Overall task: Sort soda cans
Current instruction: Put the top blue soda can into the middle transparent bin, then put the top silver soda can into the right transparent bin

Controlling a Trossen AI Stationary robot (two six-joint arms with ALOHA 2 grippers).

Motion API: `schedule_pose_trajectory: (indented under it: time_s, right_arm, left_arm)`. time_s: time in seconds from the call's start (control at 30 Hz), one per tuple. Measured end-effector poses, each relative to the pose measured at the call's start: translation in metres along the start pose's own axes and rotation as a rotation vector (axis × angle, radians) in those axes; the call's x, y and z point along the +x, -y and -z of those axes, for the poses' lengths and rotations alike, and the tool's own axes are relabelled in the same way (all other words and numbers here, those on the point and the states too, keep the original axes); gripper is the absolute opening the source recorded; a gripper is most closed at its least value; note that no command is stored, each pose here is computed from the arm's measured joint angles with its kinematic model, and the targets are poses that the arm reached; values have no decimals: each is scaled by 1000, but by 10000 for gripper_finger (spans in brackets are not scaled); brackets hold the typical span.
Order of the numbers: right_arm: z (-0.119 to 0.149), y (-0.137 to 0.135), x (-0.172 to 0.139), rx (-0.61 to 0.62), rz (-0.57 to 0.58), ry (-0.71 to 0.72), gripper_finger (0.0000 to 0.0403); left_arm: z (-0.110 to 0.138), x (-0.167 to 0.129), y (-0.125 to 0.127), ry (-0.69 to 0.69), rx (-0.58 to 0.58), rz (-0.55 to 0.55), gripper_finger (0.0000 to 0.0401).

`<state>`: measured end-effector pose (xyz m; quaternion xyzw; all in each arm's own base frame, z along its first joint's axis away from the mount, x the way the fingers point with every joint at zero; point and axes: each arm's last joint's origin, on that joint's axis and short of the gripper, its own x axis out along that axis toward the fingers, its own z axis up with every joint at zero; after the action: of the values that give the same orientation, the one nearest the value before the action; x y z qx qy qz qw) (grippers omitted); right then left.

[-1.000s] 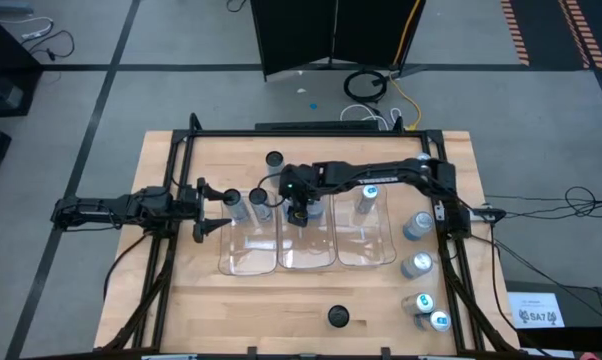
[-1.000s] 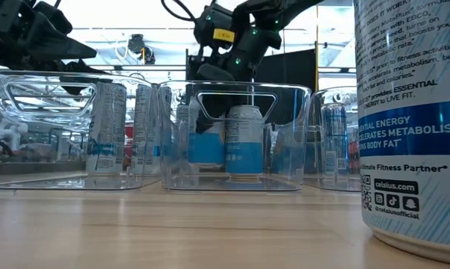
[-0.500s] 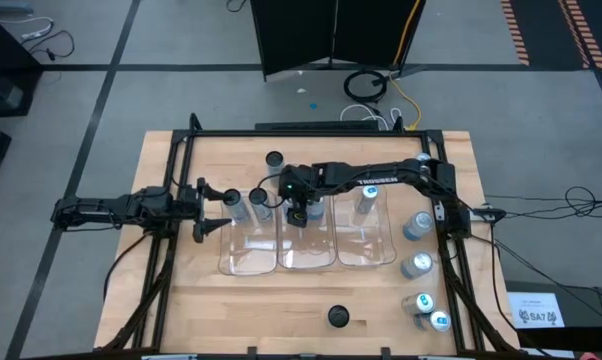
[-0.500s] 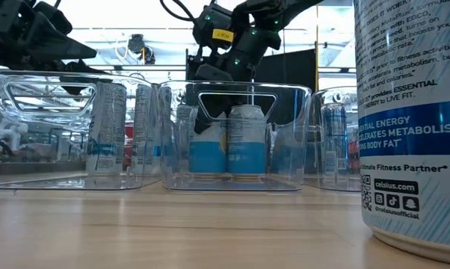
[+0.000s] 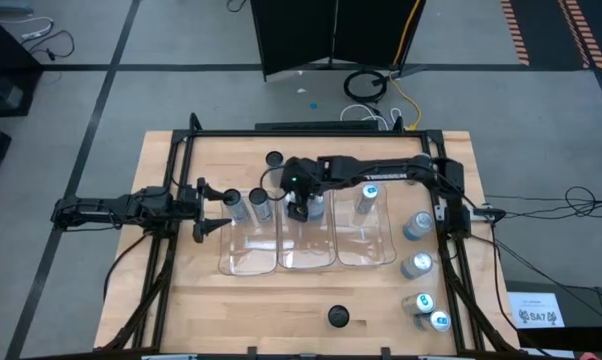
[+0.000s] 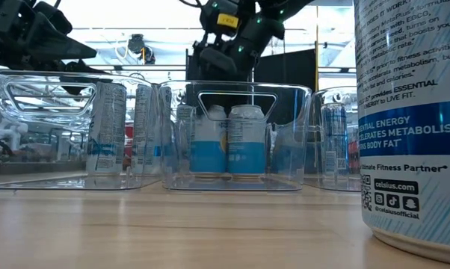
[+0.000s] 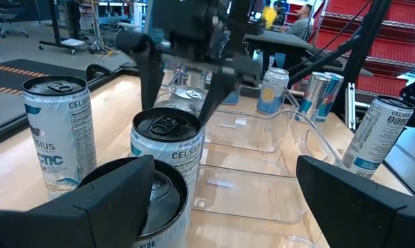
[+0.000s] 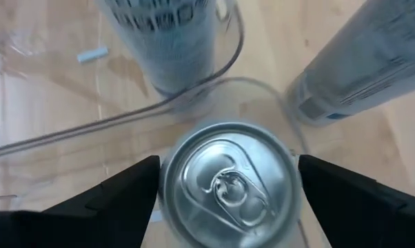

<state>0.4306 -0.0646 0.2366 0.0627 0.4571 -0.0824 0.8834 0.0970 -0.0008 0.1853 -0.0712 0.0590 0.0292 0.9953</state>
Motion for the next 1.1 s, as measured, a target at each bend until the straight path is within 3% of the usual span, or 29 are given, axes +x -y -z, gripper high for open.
schedule_pose_trajectory:
  time_s: [0.3, 0.4, 0.6, 0.73, 0.87, 0.9, 1.03, 1.1]
  right_arm:
    - [-7, 0, -60, 8, -1, 72, 336]
    - [-4, 2, -91, 113, 32, 72, 336]
    - [15, 9, -155, 334, 249, 68, 336]
    - [44, 14, -192, 453, 388, -52, 336]
    - [84, 15, -225, 592, 657, -168, 336]
    - [91, 15, -230, 630, 684, -149, 336]
    - [125, 17, -247, 734, 615, -52, 336]
    - [147, 23, -255, 802, 666, -40, 336]
  left_arm:
    - [0, 0, 0, 0, 0, 0, 363]
    - [0, 0, 0, 0, 0, 0, 363]
    - [0, 0, 0, 0, 0, 0, 363]
    - [0, 0, 0, 1, 0, 0, 363]
    - [0, 0, 0, 0, 0, 0, 363]
    - [0, 0, 0, 0, 0, 0, 363]
    - [0, 0, 0, 1, 0, 0, 363]
    - [0, 0, 0, 1, 0, 0, 363]
